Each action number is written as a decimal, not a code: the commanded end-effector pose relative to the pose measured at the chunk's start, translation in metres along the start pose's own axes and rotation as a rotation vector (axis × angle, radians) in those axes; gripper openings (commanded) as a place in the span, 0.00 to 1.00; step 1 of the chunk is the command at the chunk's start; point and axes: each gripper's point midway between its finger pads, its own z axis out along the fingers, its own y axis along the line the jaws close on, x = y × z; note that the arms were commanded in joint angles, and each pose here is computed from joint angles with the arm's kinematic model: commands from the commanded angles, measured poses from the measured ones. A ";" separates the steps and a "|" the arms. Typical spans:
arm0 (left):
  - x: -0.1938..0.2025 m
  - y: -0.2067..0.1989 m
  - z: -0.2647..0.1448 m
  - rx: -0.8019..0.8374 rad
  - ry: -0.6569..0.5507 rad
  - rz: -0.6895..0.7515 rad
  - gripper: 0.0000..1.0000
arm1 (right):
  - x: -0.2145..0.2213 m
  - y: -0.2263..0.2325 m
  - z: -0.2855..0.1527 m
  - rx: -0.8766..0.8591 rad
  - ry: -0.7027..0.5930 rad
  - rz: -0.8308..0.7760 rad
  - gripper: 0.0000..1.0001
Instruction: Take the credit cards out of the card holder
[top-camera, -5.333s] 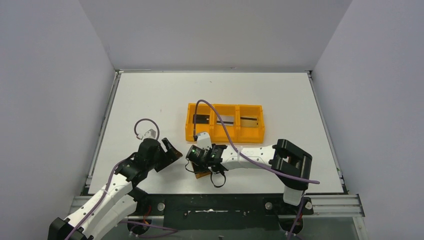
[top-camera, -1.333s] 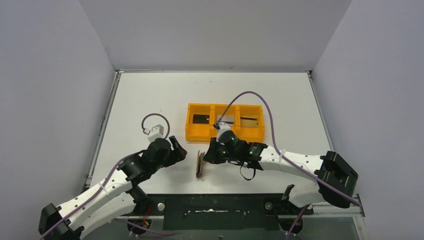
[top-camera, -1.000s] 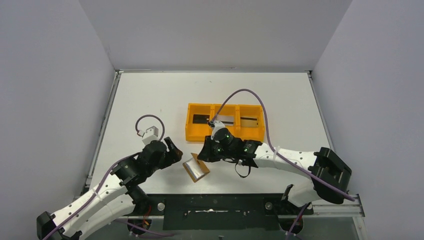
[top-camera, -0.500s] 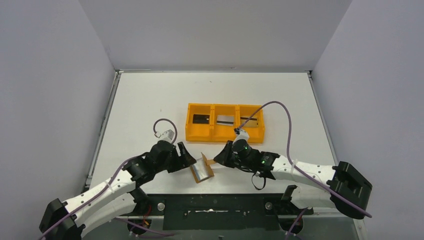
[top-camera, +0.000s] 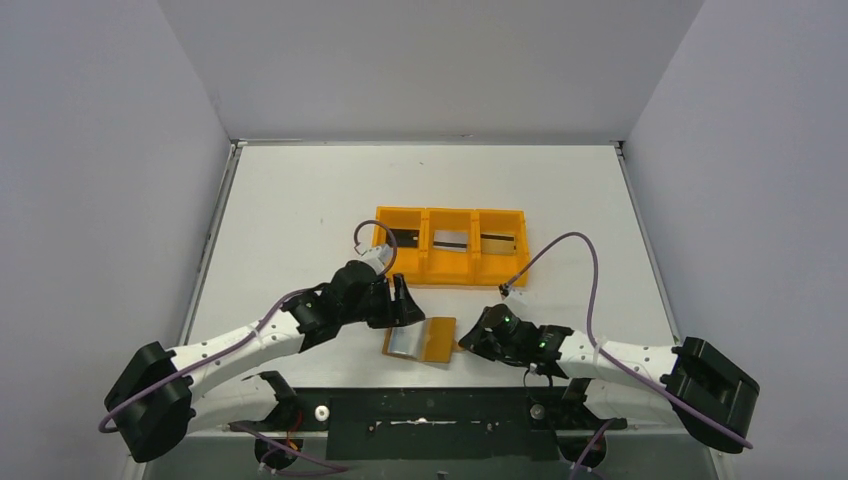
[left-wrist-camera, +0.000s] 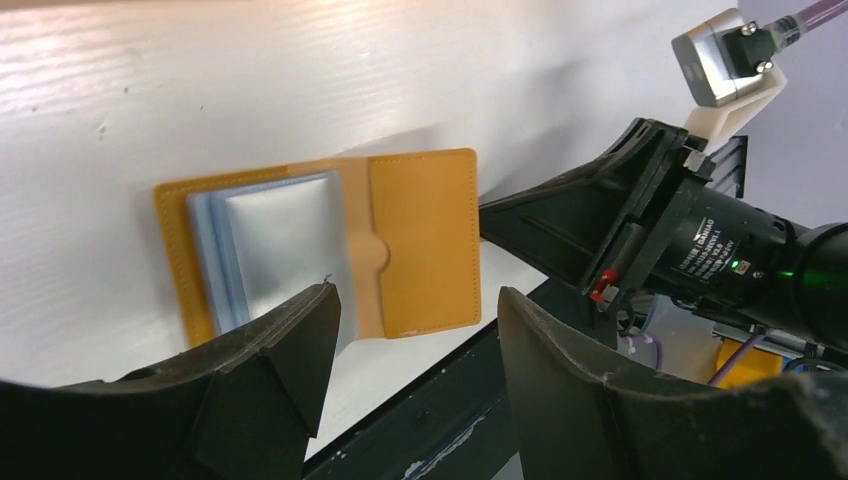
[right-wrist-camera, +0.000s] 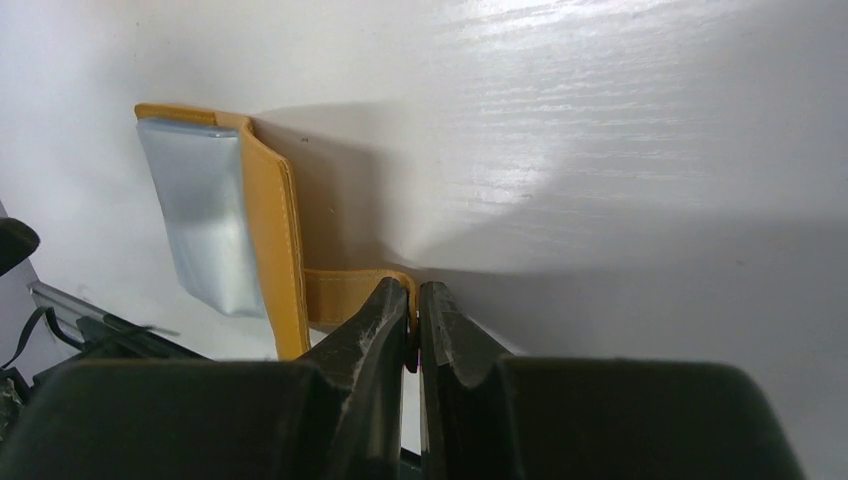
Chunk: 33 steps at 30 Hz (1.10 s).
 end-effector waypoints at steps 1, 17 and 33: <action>-0.018 -0.026 0.005 0.067 -0.038 0.044 0.58 | -0.023 0.013 -0.001 -0.013 -0.088 0.030 0.03; 0.017 0.002 0.018 0.037 0.019 -0.074 0.58 | -0.023 -0.009 0.016 0.104 -0.089 0.003 0.02; 0.016 0.035 0.014 -0.109 -0.033 -0.090 0.58 | -0.019 -0.006 0.018 0.063 -0.081 0.056 0.02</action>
